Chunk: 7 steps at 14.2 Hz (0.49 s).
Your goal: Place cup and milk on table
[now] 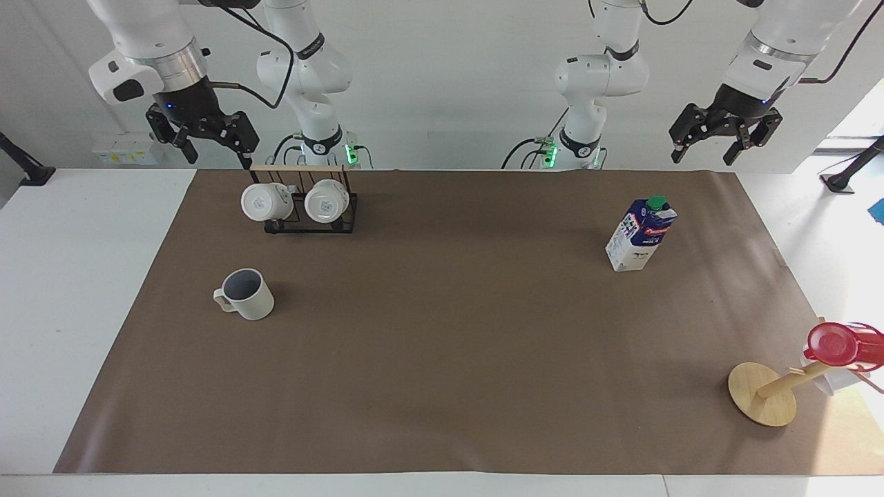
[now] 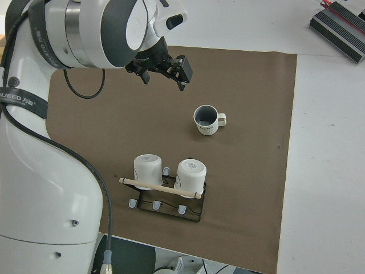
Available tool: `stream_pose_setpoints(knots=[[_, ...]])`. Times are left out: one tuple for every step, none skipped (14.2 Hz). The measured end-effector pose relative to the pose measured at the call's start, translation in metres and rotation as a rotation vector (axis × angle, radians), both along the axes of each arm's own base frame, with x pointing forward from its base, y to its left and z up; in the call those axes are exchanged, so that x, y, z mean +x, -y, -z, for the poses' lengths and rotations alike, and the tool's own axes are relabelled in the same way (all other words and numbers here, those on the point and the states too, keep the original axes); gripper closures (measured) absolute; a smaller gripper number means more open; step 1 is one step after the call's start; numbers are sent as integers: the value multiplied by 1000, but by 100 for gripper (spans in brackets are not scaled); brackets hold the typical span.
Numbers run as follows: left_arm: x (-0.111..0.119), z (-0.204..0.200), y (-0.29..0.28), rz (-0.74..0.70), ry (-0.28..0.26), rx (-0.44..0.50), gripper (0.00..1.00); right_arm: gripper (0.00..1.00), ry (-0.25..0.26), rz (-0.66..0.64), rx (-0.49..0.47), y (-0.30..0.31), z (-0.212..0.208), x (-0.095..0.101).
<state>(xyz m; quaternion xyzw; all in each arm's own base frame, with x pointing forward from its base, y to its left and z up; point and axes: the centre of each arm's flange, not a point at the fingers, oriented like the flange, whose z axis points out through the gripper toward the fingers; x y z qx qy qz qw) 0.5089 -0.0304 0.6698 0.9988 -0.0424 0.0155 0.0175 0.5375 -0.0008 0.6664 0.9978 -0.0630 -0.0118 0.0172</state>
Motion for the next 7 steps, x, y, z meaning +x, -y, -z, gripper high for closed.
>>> stream_pose_setpoints(knots=[[0, 0, 0, 0, 0, 0, 0, 0, 0, -1, 1, -1, 0, 0], [0, 0, 0, 0, 0, 0, 0, 0, 0, -1, 1, -1, 0, 0], [0, 0, 0, 0, 0, 0, 0, 0, 0, 0, 1, 0, 0, 0], [0, 0, 0, 0, 0, 0, 0, 0, 0, 1, 1, 1, 0, 0], [0, 0, 0, 0, 0, 0, 0, 0, 0, 3, 1, 1, 0, 0], [0, 0, 0, 0, 0, 0, 0, 0, 0, 5, 1, 3, 0, 0], [0, 0, 0, 0, 0, 0, 0, 0, 0, 8, 1, 4, 0, 0]])
